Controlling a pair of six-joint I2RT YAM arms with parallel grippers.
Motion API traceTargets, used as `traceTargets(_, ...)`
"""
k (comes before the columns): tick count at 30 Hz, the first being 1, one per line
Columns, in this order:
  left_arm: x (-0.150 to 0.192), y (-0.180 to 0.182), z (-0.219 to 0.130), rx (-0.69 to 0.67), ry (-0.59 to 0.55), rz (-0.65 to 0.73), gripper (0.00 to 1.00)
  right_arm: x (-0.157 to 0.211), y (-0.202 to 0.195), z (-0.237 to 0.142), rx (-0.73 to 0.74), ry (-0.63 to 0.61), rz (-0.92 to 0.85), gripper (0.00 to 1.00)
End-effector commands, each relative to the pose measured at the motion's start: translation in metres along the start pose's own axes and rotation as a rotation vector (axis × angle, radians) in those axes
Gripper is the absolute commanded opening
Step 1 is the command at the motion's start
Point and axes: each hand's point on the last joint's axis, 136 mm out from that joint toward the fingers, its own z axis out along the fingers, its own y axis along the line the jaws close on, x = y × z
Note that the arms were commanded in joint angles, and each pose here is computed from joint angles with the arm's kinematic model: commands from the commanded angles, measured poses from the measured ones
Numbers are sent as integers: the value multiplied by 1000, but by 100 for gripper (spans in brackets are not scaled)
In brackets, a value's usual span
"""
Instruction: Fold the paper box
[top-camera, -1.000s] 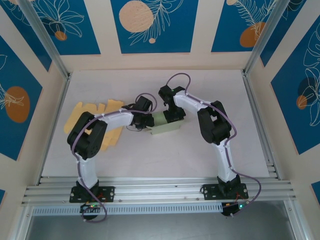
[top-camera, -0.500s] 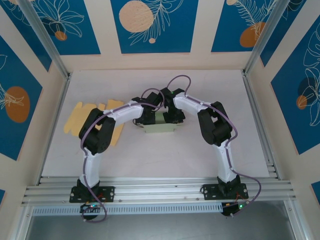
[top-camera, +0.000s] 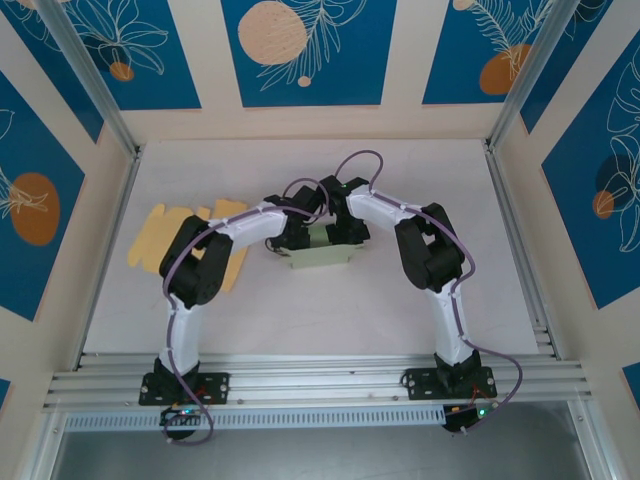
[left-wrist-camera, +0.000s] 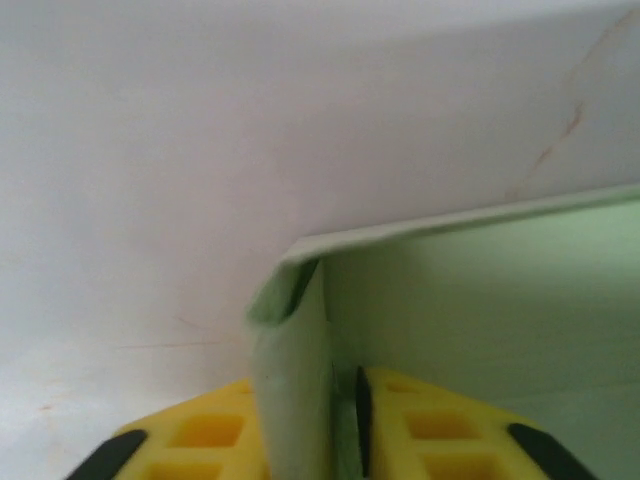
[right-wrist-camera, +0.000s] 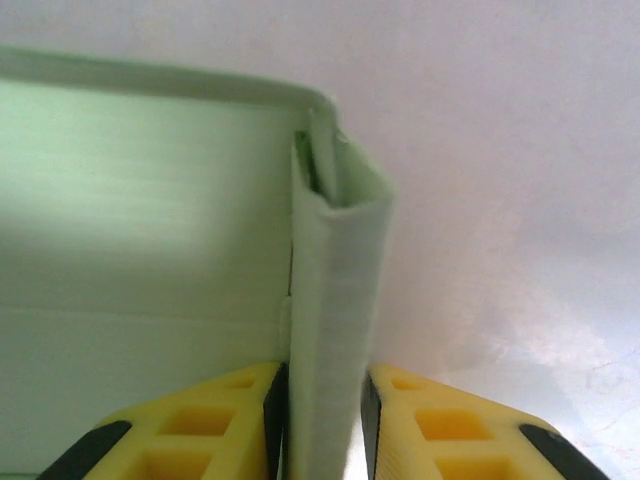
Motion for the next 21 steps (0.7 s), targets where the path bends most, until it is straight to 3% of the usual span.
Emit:
traceTargets(1,-4,-15,-25,129,-13,13,35,4,8,-2,-16,18,-52,30)
traceTargets(5,-20,-17,-62,225,-88,-7,57,3,8,0,-23,20,-101,25)
traceTargets(11,-31,-4,-96,340,-152,-44,69,7,9,7,-24,34,-251,17)
traceTargets(15,-36,23,-95,298,-166,2,69,8,14,8,-42,32,-360,16)
traceTargets(21,-31,23,-83,324,-168,279,61,0,26,1,-97,7,-434,16)
